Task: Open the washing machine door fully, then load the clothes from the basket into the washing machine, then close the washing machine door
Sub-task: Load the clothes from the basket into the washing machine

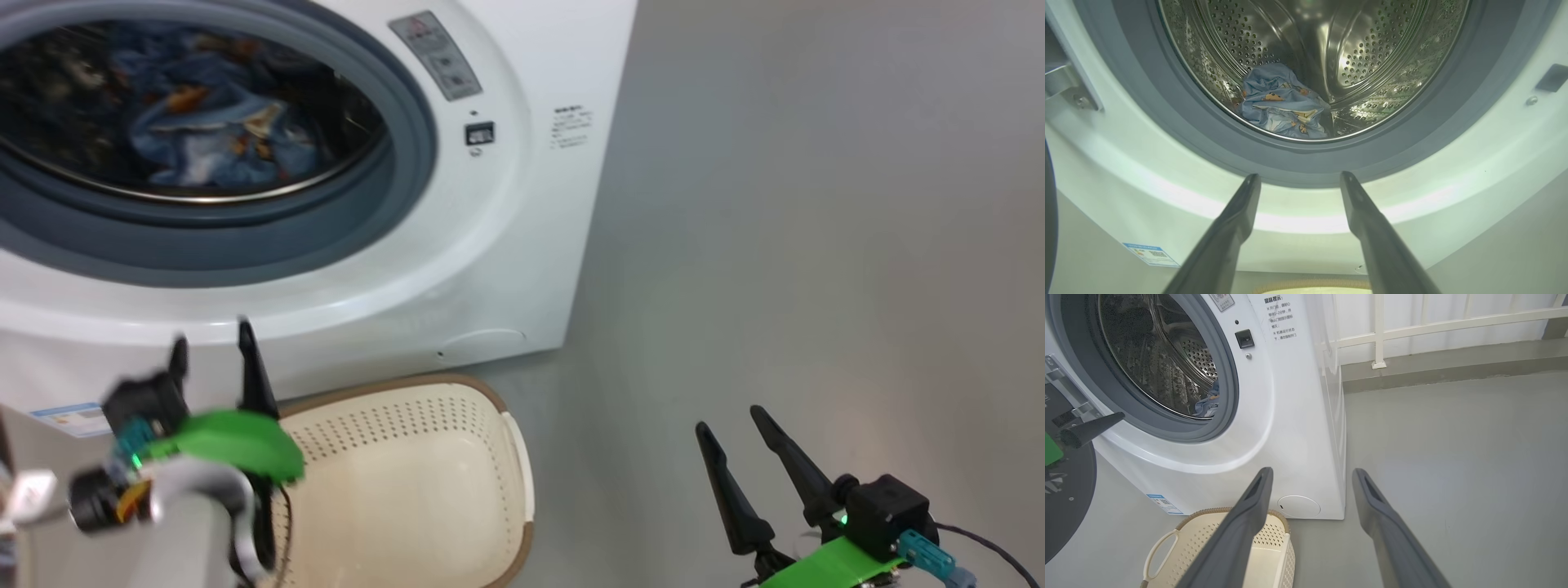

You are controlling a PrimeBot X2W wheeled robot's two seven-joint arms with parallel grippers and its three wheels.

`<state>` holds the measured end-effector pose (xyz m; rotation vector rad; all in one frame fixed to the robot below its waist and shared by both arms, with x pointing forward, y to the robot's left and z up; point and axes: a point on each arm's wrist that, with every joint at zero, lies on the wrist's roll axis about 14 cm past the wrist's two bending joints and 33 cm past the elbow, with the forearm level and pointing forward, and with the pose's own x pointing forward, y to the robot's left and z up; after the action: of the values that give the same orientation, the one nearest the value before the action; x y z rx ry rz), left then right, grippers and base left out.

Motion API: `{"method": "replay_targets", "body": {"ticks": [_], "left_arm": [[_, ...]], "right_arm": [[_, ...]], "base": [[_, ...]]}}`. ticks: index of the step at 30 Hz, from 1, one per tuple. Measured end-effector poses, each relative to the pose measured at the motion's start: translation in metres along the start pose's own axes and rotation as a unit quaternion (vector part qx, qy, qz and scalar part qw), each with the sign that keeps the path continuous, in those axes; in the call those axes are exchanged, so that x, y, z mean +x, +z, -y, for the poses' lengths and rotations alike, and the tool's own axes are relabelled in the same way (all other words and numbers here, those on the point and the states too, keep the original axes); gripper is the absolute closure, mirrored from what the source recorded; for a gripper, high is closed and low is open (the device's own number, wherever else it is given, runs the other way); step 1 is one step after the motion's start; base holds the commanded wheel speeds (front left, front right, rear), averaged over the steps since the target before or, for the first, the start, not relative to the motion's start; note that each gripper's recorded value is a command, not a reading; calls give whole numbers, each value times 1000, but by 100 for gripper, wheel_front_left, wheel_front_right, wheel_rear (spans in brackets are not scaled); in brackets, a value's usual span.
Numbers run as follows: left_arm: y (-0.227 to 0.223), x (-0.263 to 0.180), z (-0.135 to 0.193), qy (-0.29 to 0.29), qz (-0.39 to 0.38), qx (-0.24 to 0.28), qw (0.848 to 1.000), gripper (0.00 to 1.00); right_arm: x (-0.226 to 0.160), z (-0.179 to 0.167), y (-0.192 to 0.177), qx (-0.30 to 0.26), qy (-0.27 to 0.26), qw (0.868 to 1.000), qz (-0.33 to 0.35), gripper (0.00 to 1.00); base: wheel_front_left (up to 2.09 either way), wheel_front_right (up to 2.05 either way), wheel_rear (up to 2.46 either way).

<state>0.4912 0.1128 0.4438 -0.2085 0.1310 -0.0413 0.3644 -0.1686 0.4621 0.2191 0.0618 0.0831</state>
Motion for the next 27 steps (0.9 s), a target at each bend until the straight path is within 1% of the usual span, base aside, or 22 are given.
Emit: {"method": "replay_targets", "body": {"ticks": [5,12,16,19,22,27], "left_arm": [[-11,-34,2,-3,-15,-13,1000,0],[-1,-75,1,10,7,-12,1000,0],[-6,-101,-4,24,3,-20,1000,0],[-10,-118,-11,39,-5,-57,998,0],[-6,-127,-14,43,4,-54,998,0],[3,-143,-16,36,24,-21,999,0]], "right_arm": [[-2,-7,4,-1,12,1000,7,0],[-10,-16,7,-2,26,1000,12,0],[-14,-19,13,-7,33,999,21,0],[-17,-22,16,-17,41,999,25,0],[-19,-25,18,-27,49,998,28,0],[-21,-29,26,-32,58,997,40,0]], "base": [[0,0,0],[0,0,0],[0,0,0],[0,0,0],[0,0,0],[0,0,0]]}}
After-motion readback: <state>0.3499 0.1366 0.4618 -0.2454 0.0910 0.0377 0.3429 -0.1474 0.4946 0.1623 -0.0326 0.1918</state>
